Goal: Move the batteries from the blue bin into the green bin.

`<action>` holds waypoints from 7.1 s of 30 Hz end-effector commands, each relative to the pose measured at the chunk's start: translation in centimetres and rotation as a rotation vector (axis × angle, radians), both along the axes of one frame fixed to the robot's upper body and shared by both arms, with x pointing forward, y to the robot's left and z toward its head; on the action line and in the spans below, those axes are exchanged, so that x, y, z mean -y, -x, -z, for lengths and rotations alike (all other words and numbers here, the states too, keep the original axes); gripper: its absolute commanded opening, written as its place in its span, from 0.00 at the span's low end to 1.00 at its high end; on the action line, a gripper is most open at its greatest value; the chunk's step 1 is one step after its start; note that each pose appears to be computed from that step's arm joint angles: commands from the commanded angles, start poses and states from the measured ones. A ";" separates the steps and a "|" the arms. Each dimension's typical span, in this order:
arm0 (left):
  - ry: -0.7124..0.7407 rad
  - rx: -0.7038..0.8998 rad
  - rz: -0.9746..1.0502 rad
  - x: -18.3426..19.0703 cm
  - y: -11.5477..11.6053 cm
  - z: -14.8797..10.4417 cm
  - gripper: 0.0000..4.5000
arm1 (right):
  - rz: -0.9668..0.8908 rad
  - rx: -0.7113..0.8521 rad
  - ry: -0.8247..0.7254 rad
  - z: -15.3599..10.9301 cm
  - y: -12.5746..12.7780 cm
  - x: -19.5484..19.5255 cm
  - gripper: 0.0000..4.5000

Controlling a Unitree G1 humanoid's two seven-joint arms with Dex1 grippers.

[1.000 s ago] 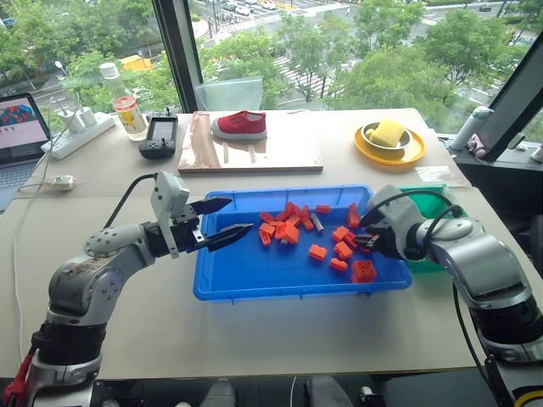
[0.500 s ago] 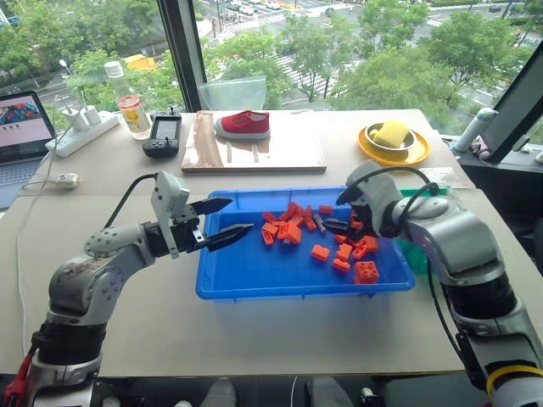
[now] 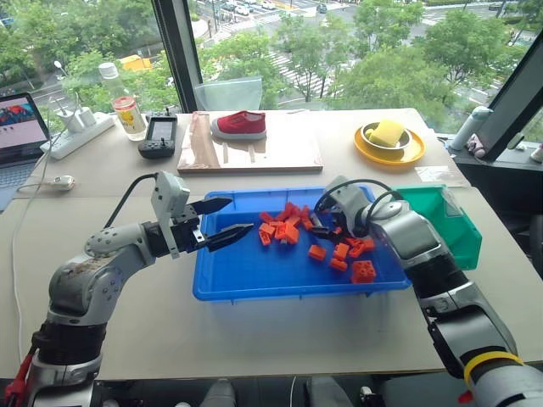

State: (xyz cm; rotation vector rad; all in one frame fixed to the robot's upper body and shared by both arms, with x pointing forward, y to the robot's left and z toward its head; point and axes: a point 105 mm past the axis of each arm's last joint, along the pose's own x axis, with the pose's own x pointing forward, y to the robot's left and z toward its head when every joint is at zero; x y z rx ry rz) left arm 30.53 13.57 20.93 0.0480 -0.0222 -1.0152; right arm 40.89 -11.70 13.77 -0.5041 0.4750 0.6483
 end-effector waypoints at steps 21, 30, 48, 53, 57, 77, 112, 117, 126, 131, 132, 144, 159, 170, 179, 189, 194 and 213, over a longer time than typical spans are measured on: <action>-0.016 0.038 0.007 -0.4 0.5 -0.9 1.00 | 0.375 0.350 -0.136 -14.9 4.9 11.4 0.06; -0.045 0.025 0.011 -1.0 0.6 -0.5 1.00 | 0.581 0.204 0.069 -8.7 7.3 18.8 0.29; -0.092 0.014 0.016 -1.9 0.7 -0.3 1.00 | -0.152 0.102 -0.197 -8.3 7.3 -0.7 0.87; -0.158 -0.006 0.093 -2.0 2.1 0.2 1.00 | -0.225 0.032 -0.168 -5.3 6.8 -2.9 0.87; -0.230 -0.040 0.151 -2.6 3.3 0.6 1.00 | -0.251 0.029 -0.137 -4.7 5.9 -3.8 0.87; -0.259 -0.041 0.145 -2.9 3.6 0.9 1.00 | -0.263 0.016 -0.130 -2.9 3.3 -5.8 0.56; -0.248 -0.049 0.144 -2.6 3.7 1.1 1.00 | -0.252 0.122 -0.138 -6.4 6.7 -6.1 0.89; -0.245 -0.047 0.141 -2.6 3.7 1.1 1.00 | -0.232 0.063 -0.129 -3.6 5.8 -6.5 0.89; -0.237 -0.038 0.130 -2.6 3.6 0.9 1.00 | -0.188 0.026 -0.142 -1.2 3.9 -6.1 0.89; -0.237 -0.035 0.131 -2.6 3.6 0.9 1.00 | -0.191 0.010 -0.154 -0.4 3.3 -6.9 0.89; -0.238 -0.034 0.131 -2.6 3.6 0.9 1.00 | -0.191 0.008 -0.153 -0.2 3.3 -7.0 0.89; -0.239 -0.031 0.134 -2.5 3.6 0.9 1.00 | -0.189 -0.006 -0.160 0.9 2.7 -7.8 0.89; -0.238 -0.029 0.138 -2.4 3.5 0.8 1.00 | -0.182 0.035 -0.161 -1.3 3.0 -6.6 0.56; -0.247 -0.012 0.164 -1.9 3.8 0.4 1.00 | 0.125 0.381 -0.177 -16.6 5.9 6.5 0.56; -0.272 0.067 0.196 -0.6 3.5 -1.0 1.00 | 0.440 0.269 0.023 -12.1 6.5 15.4 0.56; -0.273 0.088 0.219 0.0 3.5 -1.6 1.00 | 0.567 0.194 0.017 -8.3 7.0 18.1 0.56; -0.270 0.092 0.220 0.1 3.4 -1.7 1.00 | 0.565 0.214 -0.026 -8.8 7.0 18.0 0.98; -0.172 0.055 0.097 -1.5 2.0 -1.3 1.00 | -0.248 0.317 -0.316 -11.2 13.2 4.1 1.00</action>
